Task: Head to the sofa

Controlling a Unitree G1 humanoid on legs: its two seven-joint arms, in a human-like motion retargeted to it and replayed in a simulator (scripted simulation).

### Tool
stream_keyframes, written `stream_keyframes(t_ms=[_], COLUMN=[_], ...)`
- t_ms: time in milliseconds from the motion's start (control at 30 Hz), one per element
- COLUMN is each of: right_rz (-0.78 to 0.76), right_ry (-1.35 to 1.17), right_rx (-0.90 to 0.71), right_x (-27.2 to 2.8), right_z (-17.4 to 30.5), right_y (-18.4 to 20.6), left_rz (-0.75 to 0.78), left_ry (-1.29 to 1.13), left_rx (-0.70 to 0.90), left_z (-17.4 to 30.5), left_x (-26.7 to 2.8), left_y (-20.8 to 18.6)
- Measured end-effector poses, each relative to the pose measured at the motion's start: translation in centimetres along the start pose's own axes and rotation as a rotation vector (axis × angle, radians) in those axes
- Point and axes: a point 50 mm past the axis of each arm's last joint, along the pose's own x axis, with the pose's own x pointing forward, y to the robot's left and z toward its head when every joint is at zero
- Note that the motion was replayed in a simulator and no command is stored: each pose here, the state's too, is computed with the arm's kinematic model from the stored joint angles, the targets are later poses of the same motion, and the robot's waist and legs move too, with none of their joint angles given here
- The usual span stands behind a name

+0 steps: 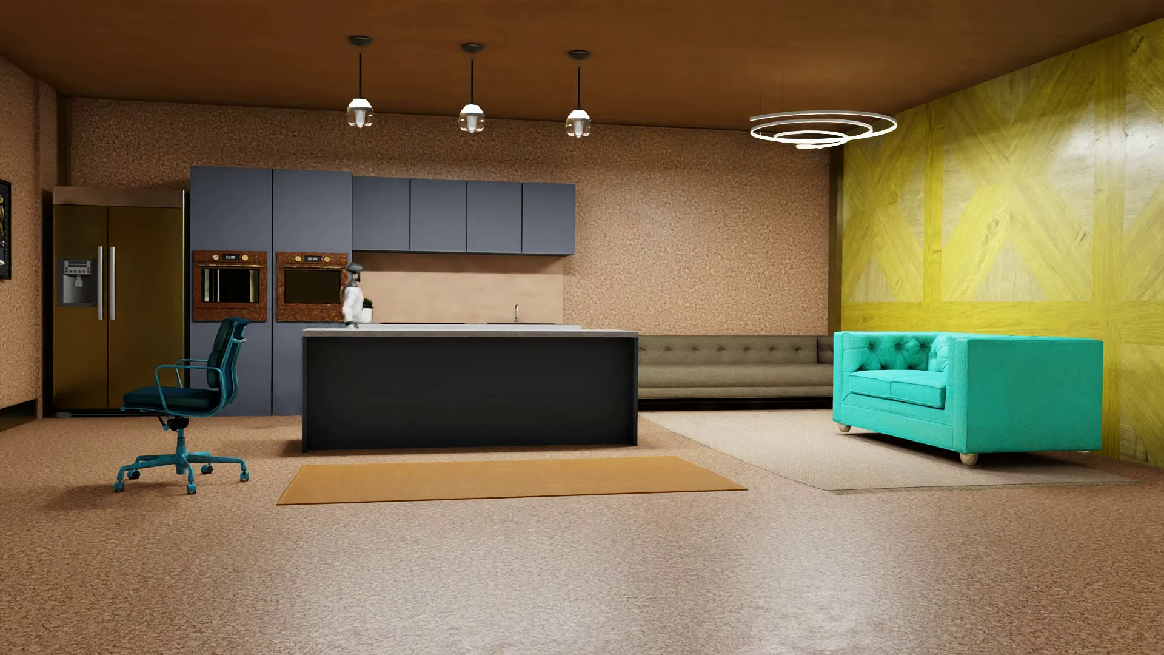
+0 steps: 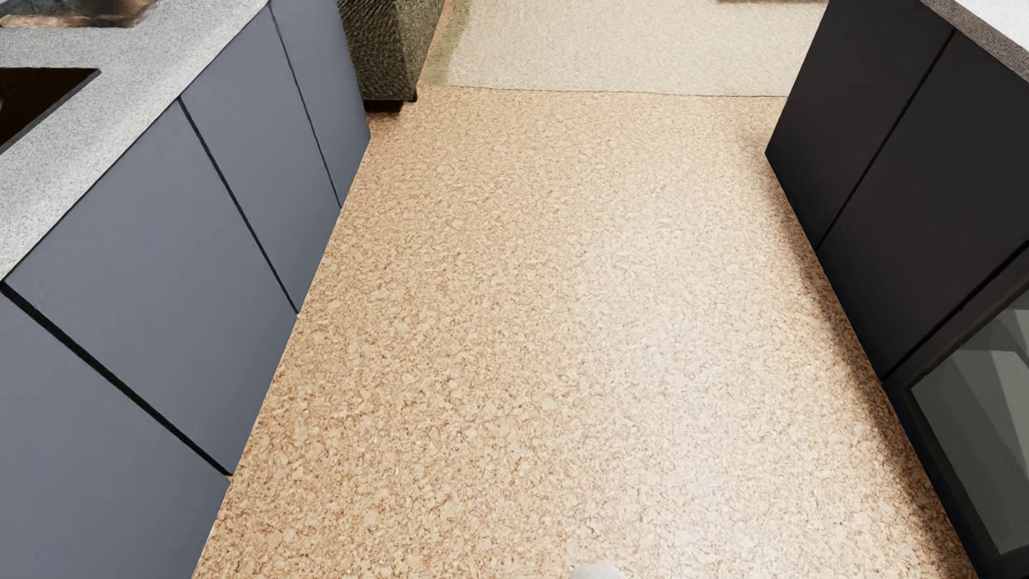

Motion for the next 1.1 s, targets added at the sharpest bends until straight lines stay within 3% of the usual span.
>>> stream_keyframes(t_ms=[167,300,500,667,767,867,1100], right_rz=[0.016,0.030,-0.033,-0.137,-0.110,-0.040,0.015], right_ry=[0.070,0.156,-0.119,-0.279,-0.166,-0.062,0.232], right_rx=[0.013,0.021,0.037,0.056,0.089,0.036,0.008], right_x=[-0.4,-0.6,0.2,0.1,0.5,0.3,-2.5], right_z=[-2.0,-3.9,3.1,8.0,5.0,1.8,-7.3], right_y=[0.8,1.4,-0.9,-4.7,-3.4,-1.1,0.8], left_rz=[0.122,0.057,-0.091,-0.140,-0.144,-0.052,0.158], left_ry=[-0.143,0.029,0.199,0.256,0.305,0.287,-0.119], left_rx=[-0.027,-0.113,-0.078,-0.060,-0.059,-0.099,-0.087], left_z=[4.2,-0.4,-5.2,-7.2,-8.4,-7.5,2.8], left_x=[0.4,0.2,-1.5,-2.9,-3.4,-2.3,-0.2], left_y=[4.2,0.7,-4.6,-6.2,-6.4,-3.6,4.7])
